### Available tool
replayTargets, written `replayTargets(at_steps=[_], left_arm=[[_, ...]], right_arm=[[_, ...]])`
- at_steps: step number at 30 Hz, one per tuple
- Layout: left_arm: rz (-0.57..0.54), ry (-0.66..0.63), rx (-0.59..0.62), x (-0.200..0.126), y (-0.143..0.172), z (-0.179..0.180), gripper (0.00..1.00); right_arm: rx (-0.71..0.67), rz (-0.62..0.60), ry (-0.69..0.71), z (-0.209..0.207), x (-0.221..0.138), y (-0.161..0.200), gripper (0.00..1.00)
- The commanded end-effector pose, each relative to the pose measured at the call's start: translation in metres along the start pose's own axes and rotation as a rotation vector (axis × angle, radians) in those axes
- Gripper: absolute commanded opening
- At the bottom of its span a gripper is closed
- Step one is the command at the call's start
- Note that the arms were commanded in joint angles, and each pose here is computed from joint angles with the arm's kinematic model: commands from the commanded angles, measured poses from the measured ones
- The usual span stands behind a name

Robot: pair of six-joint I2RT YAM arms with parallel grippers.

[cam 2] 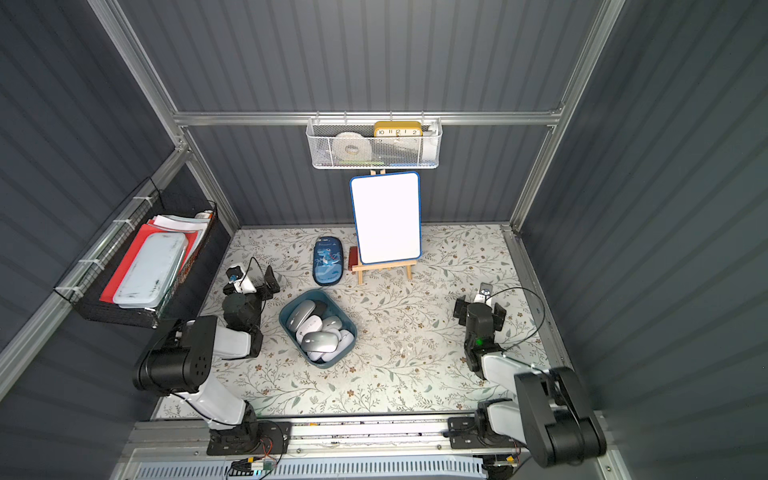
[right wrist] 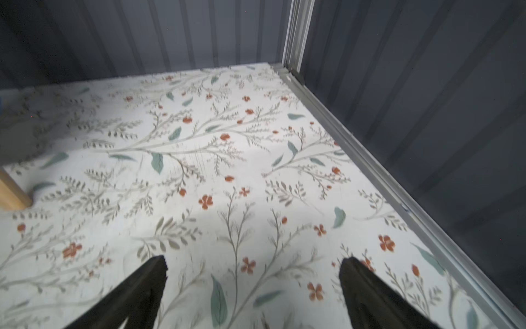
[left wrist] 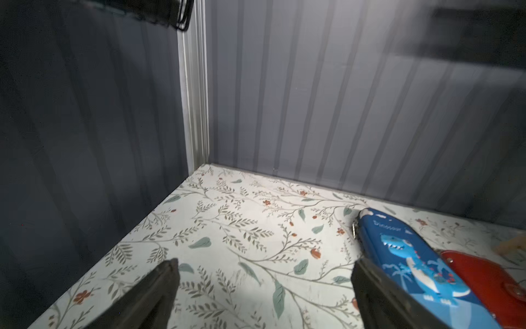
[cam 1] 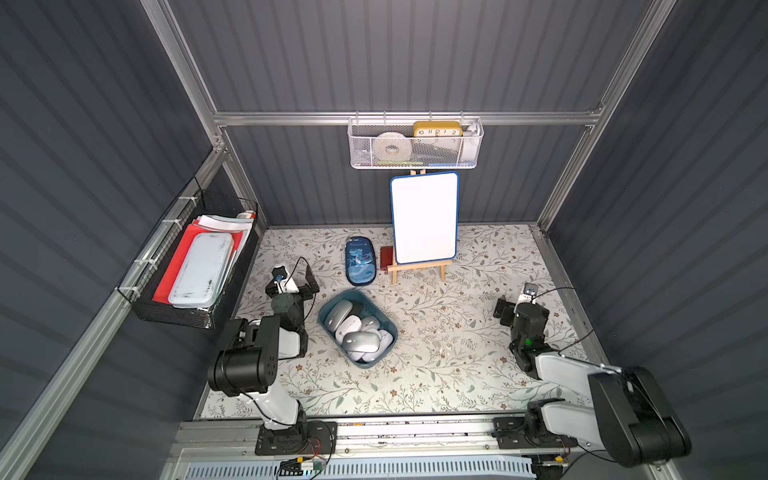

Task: Put the mouse in the storage box
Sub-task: Reset both arms

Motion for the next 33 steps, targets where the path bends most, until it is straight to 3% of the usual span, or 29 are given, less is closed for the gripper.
replayTargets(at_steps=[1, 2, 5, 8, 14, 33], left_arm=[[-0.157, 0.056, 0.029, -0.007, -0.025, -0.006, 0.99], [-0.136, 0.057, 0.016, -0.006, -0.025, -0.007, 0.99], [-0.08, 0.013, -0.005, 0.015, -0.022, 0.0, 0.99], [-0.062, 0.013, -0.041, 0.018, -0.023, 0.013, 0.99], [-0.06, 0.005, -0.041, 0.017, -0.023, 0.014, 0.99], [-0.057, 0.007, -0.041, 0.017, -0.022, 0.013, 0.99]], right_arm=[[0.045, -0.189, -0.062, 0.008, 0.014, -0.008, 0.99], [0.036, -0.207, -0.054, 0.011, 0.018, -0.012, 0.99], [0.028, 0.016, -0.094, 0.013, 0.035, -0.014, 0.97], [0.082, -0.044, -0.113, 0.006, 0.045, -0.014, 0.99], [0.069, 0.029, -0.14, 0.008, 0.043, -0.016, 0.99], [0.061, 0.004, -0.157, 0.011, 0.045, -0.016, 0.99]])
Point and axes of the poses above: each gripper's point midway between its finger pads, its own x axis out along the fingers, its own z axis along the line the jaws close on, y = z × x, the point moved 6 cm from there along -x, back along the fingers, and after that the axes turned 7 degrees about -x, right-handed, at the moved point
